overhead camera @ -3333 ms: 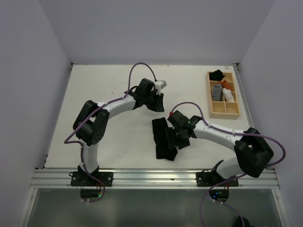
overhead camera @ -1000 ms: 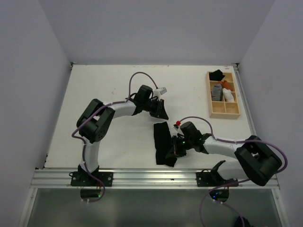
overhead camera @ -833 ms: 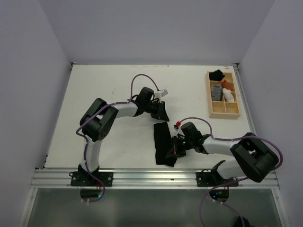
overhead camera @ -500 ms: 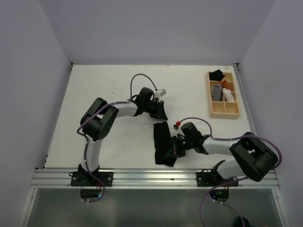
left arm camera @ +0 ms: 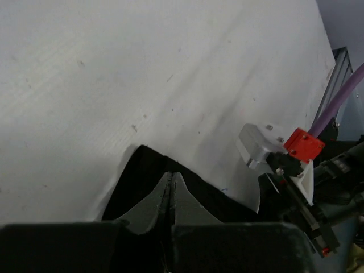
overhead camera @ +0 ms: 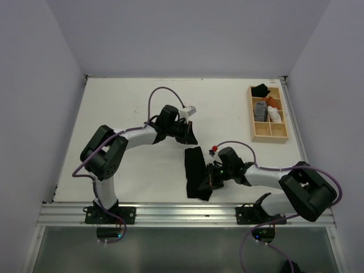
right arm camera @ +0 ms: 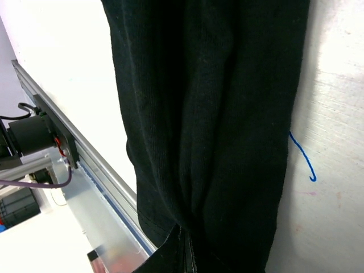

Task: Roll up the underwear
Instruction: Fold the underwear

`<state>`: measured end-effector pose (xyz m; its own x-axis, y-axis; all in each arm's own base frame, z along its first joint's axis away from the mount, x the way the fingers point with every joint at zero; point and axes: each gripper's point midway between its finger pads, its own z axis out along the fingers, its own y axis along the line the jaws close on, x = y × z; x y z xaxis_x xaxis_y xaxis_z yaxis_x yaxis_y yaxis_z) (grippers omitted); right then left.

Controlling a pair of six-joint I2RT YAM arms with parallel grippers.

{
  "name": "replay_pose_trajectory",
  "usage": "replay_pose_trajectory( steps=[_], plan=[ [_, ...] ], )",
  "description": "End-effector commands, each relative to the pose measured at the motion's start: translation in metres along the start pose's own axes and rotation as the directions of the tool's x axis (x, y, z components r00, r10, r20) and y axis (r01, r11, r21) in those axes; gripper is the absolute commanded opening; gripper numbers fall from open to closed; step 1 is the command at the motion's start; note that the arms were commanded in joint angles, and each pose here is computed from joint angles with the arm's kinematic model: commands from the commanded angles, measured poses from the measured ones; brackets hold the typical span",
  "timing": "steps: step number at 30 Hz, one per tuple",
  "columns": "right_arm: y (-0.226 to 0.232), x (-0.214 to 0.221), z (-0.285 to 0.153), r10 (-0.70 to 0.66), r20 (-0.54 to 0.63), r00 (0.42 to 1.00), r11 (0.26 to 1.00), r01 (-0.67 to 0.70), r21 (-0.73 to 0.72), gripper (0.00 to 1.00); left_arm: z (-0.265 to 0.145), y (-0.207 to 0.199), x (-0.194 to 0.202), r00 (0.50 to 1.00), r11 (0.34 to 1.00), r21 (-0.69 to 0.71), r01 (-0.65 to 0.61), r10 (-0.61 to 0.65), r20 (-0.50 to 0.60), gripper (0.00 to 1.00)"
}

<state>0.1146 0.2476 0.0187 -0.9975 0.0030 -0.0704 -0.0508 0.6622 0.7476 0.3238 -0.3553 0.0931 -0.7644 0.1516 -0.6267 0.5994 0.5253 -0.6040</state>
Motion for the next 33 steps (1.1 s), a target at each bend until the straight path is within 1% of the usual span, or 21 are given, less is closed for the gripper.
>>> replay_pose_trajectory(
  steps=[1, 3, 5, 7, 8, 11, 17, 20, 23, 25, 26, 28, 29, 32, 33],
  plan=[
    [0.001, -0.008, 0.0, -0.024, 0.009, 1.0, 1.0, 0.023, 0.014, 0.0, 0.001, 0.001, 0.033, 0.998, 1.0, 0.003, -0.015, 0.015, -0.057, 0.0],
    [-0.001, -0.007, 0.001, -0.025, 0.005, 1.0, 1.0, 0.025, 0.017, 0.0, 0.006, 0.007, 0.039, 0.997, 1.0, -0.013, -0.01, 0.009, -0.074, 0.0],
    [-0.003, -0.006, 0.003, -0.02, 0.002, 1.0, 1.0, 0.02, 0.021, 0.0, 0.011, 0.007, 0.031, 0.998, 1.0, -0.006, -0.016, 0.016, -0.066, 0.0],
    [-0.005, -0.004, 0.004, -0.016, -0.005, 1.0, 1.0, 0.016, 0.023, 0.0, 0.02, 0.011, 0.034, 0.996, 1.0, 0.006, -0.006, 0.006, -0.085, 0.0],
    [-0.005, -0.005, 0.004, -0.013, -0.006, 1.0, 1.0, 0.013, 0.024, 0.0, 0.023, 0.007, 0.026, 0.997, 1.0, 0.02, -0.007, 0.009, -0.076, 0.0],
    [-0.007, -0.004, 0.005, -0.011, -0.012, 1.0, 0.999, 0.012, 0.031, 0.0, 0.033, 0.002, 0.022, 0.997, 0.999, 0.042, -0.017, 0.02, -0.072, 0.0],
    [-0.005, -0.008, 0.003, -0.018, -0.015, 1.0, 0.999, 0.019, 0.046, 0.0, 0.041, 0.002, 0.026, 0.996, 0.999, 0.034, -0.02, 0.023, -0.084, 0.0],
    [0.006, -0.015, -0.003, -0.045, -0.01, 0.999, 0.998, 0.046, 0.048, 0.0, 0.042, 0.006, 0.028, 0.995, 0.999, 0.024, -0.029, 0.031, -0.096, 0.0],
    [0.031, -0.033, -0.013, -0.1, 0.026, 0.995, 0.995, 0.1, 0.023, 0.0, 0.042, 0.007, 0.029, 0.994, 0.999, 0.019, -0.027, 0.029, -0.103, 0.0],
    [0.041, -0.043, -0.016, -0.114, 0.036, 0.993, 0.993, 0.113, 0.012, 0.0, 0.041, 0.005, 0.025, 0.995, 0.999, 0.015, -0.033, 0.034, -0.093, 0.0],
    [0.053, -0.052, -0.018, -0.127, 0.046, 0.991, 0.992, 0.127, -0.003, 0.0, 0.041, 0.006, 0.022, 0.996, 0.999, 0.002, -0.034, 0.034, -0.086, 0.0],
    [0.056, -0.06, -0.017, -0.122, 0.036, 0.992, 0.992, 0.123, -0.004, 0.0, 0.037, 0.006, 0.013, 0.997, 0.999, -0.018, -0.04, 0.039, -0.062, 0.0],
    [0.066, -0.069, -0.018, -0.134, 0.049, 0.99, 0.991, 0.135, -0.016, 0.0, 0.036, 0.007, 0.006, 0.999, 0.998, -0.043, -0.038, 0.036, -0.041, 0.0],
    [0.067, -0.085, -0.014, -0.124, 0.056, 0.991, 0.992, 0.124, 0.004, 0.0, 0.029, 0.006, -0.016, 0.999, 0.995, -0.091, -0.035, 0.037, 0.012, 0.07],
    [0.065, -0.088, -0.013, -0.12, 0.057, 0.991, 0.993, 0.12, 0.011, 0.0, 0.026, 0.006, -0.02, 0.999, 0.994, -0.107, -0.029, 0.031, 0.018, 0.12]
  ],
)
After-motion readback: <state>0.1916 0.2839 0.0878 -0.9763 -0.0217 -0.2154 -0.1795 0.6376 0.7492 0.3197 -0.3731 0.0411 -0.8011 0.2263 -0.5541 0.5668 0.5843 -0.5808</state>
